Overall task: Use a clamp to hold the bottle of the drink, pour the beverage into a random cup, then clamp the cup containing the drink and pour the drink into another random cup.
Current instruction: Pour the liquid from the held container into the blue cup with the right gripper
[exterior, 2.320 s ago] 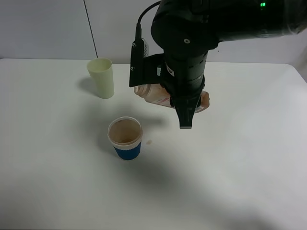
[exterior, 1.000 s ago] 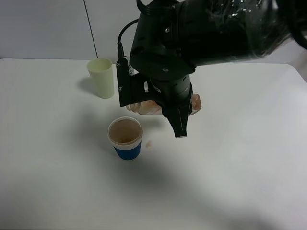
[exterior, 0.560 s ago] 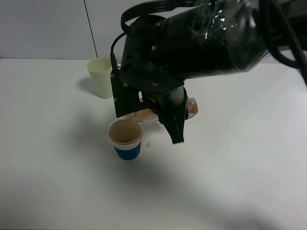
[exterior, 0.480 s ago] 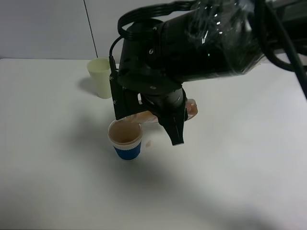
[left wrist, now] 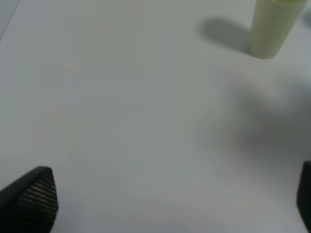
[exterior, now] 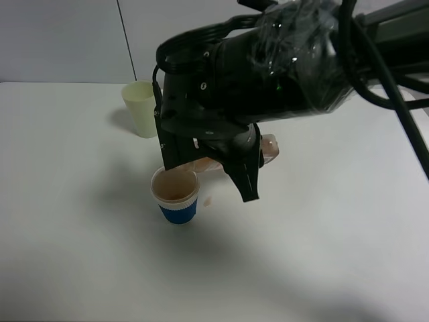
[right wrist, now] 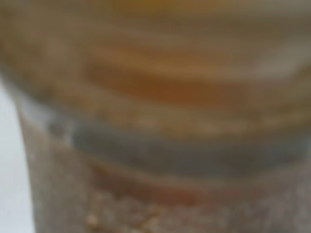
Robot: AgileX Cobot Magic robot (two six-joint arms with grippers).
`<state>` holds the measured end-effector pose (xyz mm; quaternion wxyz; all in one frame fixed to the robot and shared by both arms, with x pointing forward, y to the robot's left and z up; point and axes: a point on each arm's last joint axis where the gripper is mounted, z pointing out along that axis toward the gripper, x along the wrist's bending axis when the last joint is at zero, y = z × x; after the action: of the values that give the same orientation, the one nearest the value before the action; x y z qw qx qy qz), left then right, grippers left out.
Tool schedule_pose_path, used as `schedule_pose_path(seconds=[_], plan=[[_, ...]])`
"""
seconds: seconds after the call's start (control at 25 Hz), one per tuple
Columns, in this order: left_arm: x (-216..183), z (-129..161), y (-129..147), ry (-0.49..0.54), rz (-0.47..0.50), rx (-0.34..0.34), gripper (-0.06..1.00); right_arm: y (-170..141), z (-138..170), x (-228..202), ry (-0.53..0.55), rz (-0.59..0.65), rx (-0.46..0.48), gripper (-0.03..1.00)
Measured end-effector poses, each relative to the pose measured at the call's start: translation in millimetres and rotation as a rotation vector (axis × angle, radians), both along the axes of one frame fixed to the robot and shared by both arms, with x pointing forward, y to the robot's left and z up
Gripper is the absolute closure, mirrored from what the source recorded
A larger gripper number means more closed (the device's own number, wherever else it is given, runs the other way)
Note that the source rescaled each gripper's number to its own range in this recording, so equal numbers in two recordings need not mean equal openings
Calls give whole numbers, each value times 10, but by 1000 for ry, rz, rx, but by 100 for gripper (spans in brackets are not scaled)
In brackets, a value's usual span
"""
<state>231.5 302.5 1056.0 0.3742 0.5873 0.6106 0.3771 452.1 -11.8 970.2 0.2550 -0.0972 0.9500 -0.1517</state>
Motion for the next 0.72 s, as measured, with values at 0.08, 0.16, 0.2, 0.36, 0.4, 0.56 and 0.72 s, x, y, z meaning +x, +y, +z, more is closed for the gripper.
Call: schedule_pose_path(seconds=[0.08, 0.16, 0.2, 0.36, 0.4, 0.56, 0.72], plan=[[0, 0, 0, 0, 0, 0, -6, -4, 4, 5, -7, 0, -6, 95], [0, 0, 0, 0, 0, 0, -6, 0, 11, 5, -19, 5, -11, 95], [0, 0, 0, 0, 0, 0, -6, 7, 13, -3, -23, 9, -11, 95], [0, 0, 0, 0, 0, 0, -6, 25, 17, -22, -32, 13, -9, 95], [0, 0, 0, 0, 0, 0, -6, 27, 19, -23, -36, 13, -8, 95], [0, 0, 0, 0, 0, 0, -6, 44, 33, -27, -51, 25, -11, 95], [0, 0, 0, 0, 0, 0, -6, 108, 116, -17, -80, 25, 17, 95]])
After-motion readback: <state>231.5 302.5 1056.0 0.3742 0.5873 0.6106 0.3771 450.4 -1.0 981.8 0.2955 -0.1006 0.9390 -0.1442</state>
